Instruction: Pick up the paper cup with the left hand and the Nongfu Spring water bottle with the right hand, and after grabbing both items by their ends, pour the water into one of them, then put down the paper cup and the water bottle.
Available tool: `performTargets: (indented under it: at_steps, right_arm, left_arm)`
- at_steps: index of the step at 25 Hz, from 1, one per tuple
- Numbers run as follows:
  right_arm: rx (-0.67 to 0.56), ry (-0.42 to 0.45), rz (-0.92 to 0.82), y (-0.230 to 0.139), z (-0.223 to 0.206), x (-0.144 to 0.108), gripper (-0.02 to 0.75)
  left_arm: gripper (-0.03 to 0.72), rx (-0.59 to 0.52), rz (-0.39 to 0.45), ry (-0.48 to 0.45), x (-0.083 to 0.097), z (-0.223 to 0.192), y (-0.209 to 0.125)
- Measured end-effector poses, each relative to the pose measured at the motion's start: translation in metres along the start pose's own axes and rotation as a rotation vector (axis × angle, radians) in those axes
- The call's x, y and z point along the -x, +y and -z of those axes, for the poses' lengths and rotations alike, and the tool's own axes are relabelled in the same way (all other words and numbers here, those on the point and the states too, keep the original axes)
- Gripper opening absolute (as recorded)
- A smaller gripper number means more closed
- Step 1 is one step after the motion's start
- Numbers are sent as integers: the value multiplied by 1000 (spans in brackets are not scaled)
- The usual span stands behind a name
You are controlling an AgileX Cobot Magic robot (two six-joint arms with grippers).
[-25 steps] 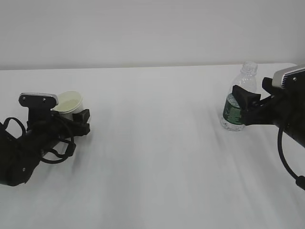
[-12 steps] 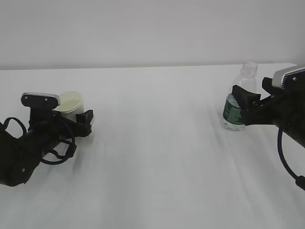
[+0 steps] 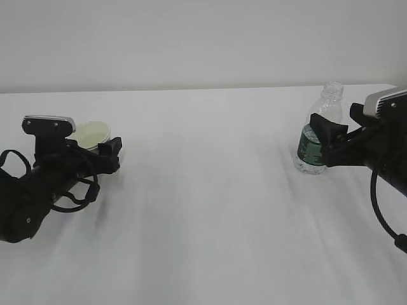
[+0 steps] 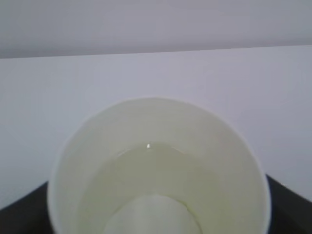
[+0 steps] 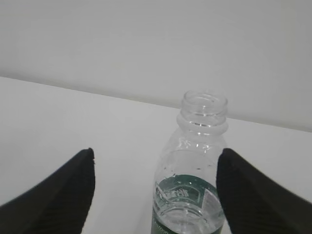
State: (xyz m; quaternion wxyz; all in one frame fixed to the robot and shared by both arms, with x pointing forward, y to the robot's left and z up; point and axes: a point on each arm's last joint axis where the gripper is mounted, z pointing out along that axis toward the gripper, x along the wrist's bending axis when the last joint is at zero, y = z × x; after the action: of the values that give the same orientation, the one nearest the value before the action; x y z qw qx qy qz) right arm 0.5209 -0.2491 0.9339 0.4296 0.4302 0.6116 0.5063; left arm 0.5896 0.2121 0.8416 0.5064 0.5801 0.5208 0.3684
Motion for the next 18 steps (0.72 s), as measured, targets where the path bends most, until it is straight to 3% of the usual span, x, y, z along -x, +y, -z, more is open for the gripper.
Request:
performTargets:
  at_steps: [8,18]
  right_arm:
    - [30,15,8,3,0,-1,591]
    - [44,28,17,5,1,-3,591]
  left_arm:
    - [613,-64,3,22,-3,25,-8]
    - [613,-102,-18,-21,0,42,-10]
